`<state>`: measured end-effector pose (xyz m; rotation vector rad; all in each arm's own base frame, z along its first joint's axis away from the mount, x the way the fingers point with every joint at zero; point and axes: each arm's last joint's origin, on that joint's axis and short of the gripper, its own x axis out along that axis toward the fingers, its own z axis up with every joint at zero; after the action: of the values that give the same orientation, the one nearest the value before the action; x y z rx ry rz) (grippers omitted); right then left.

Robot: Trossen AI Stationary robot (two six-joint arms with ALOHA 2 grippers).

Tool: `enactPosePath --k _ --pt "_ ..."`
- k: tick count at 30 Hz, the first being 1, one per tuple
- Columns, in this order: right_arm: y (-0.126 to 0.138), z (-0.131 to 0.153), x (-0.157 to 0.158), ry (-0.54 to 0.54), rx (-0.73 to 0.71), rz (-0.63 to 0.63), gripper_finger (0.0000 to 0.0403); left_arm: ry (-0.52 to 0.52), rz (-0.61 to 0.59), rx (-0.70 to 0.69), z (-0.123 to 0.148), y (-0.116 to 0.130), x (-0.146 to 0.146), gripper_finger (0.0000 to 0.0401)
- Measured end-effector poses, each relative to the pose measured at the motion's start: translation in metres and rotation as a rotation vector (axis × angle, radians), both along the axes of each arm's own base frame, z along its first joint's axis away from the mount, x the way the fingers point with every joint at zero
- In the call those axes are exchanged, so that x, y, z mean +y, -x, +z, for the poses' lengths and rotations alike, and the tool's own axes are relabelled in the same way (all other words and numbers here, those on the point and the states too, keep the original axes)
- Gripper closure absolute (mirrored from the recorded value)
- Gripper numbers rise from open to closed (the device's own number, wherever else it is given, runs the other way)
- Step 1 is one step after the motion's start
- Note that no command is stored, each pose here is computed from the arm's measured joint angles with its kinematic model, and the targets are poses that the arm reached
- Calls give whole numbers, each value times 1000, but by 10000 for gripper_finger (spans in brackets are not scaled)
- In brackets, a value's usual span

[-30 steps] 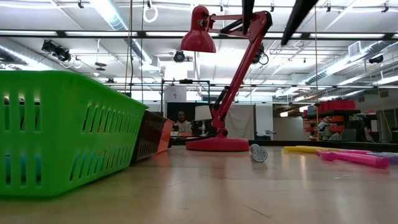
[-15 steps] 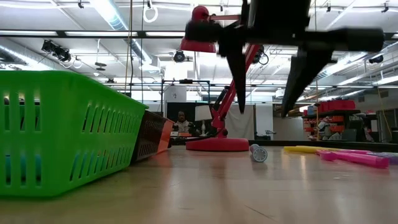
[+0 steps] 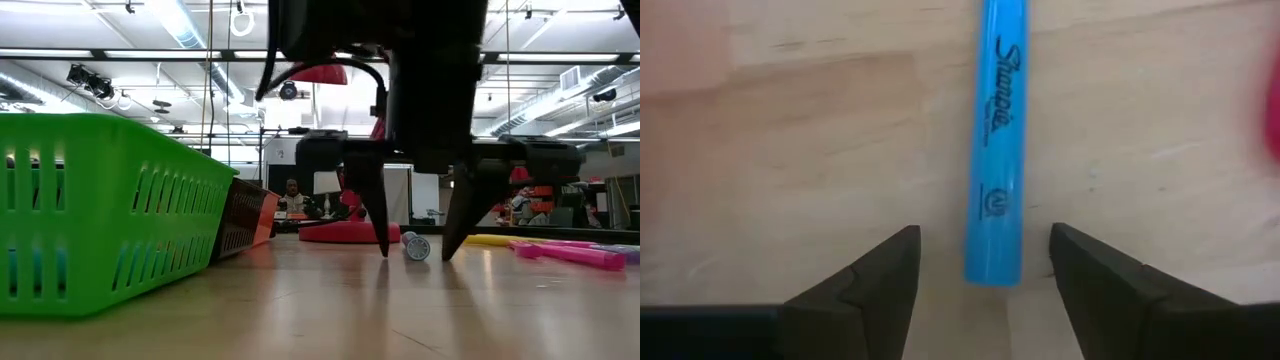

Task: Pick & Place Markers
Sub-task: Put the blue highlighter into the green bin

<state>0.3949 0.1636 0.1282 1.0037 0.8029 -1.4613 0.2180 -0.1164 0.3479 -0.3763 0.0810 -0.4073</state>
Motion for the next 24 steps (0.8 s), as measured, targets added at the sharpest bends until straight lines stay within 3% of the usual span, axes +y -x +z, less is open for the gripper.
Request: enactPosePath --k 8,19,24 --pt "3 -6 -5 2 23 21 187 -17 1 33 -4 0 0 158" --pt "3 -7 -6 9 38 36 316 4 1 45 -4 0 0 158" --pt "4 -8 -3 11 43 59 344 5 1 46 -4 0 0 158"
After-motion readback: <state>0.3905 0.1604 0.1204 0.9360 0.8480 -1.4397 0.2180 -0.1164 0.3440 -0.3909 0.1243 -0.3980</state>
